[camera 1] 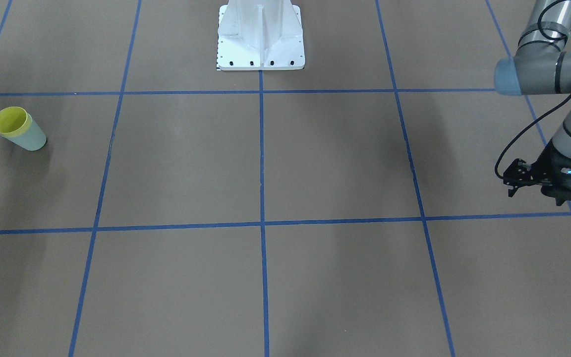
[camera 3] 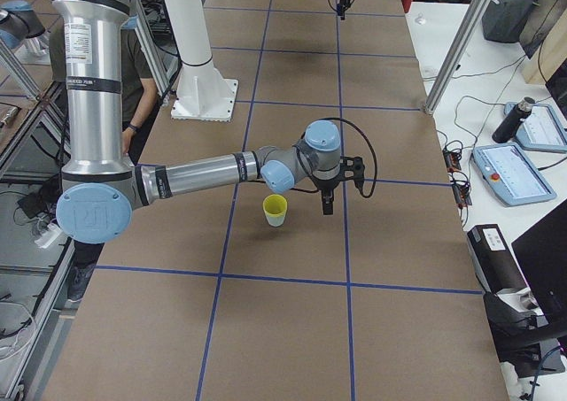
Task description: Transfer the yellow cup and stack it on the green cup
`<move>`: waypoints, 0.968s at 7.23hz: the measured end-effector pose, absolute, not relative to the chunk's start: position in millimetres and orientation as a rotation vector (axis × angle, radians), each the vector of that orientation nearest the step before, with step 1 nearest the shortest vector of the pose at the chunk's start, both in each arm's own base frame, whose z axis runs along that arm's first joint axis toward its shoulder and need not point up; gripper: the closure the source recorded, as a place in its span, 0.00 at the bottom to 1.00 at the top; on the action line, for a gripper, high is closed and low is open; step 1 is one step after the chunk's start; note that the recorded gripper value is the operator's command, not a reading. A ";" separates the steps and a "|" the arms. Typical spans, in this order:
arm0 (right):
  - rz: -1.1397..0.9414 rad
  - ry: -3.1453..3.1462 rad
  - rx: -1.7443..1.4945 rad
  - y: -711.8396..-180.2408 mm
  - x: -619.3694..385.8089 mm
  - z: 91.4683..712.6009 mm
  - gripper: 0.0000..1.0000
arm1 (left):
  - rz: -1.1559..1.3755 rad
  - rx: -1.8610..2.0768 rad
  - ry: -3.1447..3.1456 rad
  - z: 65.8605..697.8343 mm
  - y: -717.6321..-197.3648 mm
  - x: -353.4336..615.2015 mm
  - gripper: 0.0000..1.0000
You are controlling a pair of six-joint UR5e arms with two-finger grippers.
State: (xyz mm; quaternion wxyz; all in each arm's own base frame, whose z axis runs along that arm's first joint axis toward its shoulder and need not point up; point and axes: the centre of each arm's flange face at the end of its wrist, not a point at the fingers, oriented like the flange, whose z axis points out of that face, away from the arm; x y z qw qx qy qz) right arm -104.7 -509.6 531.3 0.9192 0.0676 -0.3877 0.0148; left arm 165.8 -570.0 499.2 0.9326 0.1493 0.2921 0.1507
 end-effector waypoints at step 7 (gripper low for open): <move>0.039 -0.748 0.045 -558.8 -84.8 533.9 0.00 | 0.266 0.182 0.802 550.0 -511.1 54.8 0.00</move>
